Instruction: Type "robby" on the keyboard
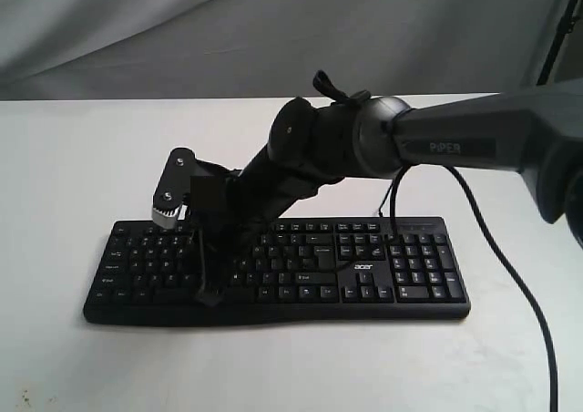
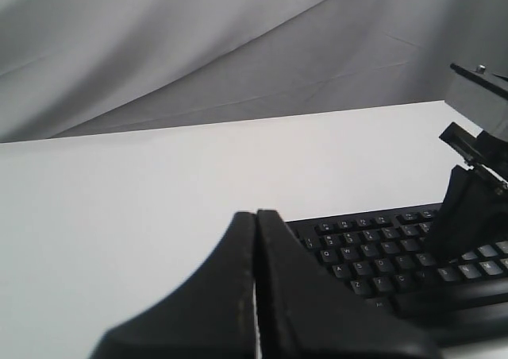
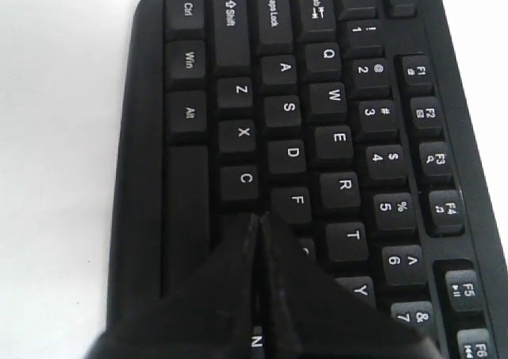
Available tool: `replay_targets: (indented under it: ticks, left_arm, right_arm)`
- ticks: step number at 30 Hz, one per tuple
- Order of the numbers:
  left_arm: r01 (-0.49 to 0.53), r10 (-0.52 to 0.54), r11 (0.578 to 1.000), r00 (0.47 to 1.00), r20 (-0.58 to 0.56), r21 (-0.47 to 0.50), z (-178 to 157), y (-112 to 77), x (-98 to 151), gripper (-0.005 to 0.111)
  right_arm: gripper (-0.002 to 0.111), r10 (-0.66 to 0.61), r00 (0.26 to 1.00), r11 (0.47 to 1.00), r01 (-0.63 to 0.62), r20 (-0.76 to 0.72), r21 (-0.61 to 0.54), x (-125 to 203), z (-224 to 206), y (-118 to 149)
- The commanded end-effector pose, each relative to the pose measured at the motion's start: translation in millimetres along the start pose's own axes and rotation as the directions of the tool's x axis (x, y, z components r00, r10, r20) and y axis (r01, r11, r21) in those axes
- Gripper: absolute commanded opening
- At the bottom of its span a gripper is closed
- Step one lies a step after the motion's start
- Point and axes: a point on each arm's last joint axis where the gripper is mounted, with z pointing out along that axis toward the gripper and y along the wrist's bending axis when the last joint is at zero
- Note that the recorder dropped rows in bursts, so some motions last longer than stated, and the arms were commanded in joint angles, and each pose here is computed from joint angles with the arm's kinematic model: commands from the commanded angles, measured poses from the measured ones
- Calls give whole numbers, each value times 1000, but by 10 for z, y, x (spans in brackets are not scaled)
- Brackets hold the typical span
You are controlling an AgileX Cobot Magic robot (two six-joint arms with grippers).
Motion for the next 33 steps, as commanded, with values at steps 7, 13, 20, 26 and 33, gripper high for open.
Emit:
replay_targets:
  ticks: [7,13,20,26,33]
  left_arm:
    - [-3,3,1000,1000,5,4,1,-2,7,0]
    - [-3,3,1000,1000,5,4,1,-2,7,0]
    - [-3,3,1000,1000,5,4,1,-2,7,0]
    - [-3,3,1000,1000,5,4,1,-2,7,0]
    - [-3,3,1000,1000,5,4,1,-2,7,0]
  right_arm:
    - [0,7,1000,1000,-7,-12,-22,36,65,19]
    - [0,14,1000,1000,-14,-15,-27,53,91,20]
    - [0,14,1000,999,-15,-16,-28,58,99,20]
    - [0,19,1000,999,-20,-22,-36,79,126,23]
    - [0,23,999,999,-24,-31,-49,100,150,32]
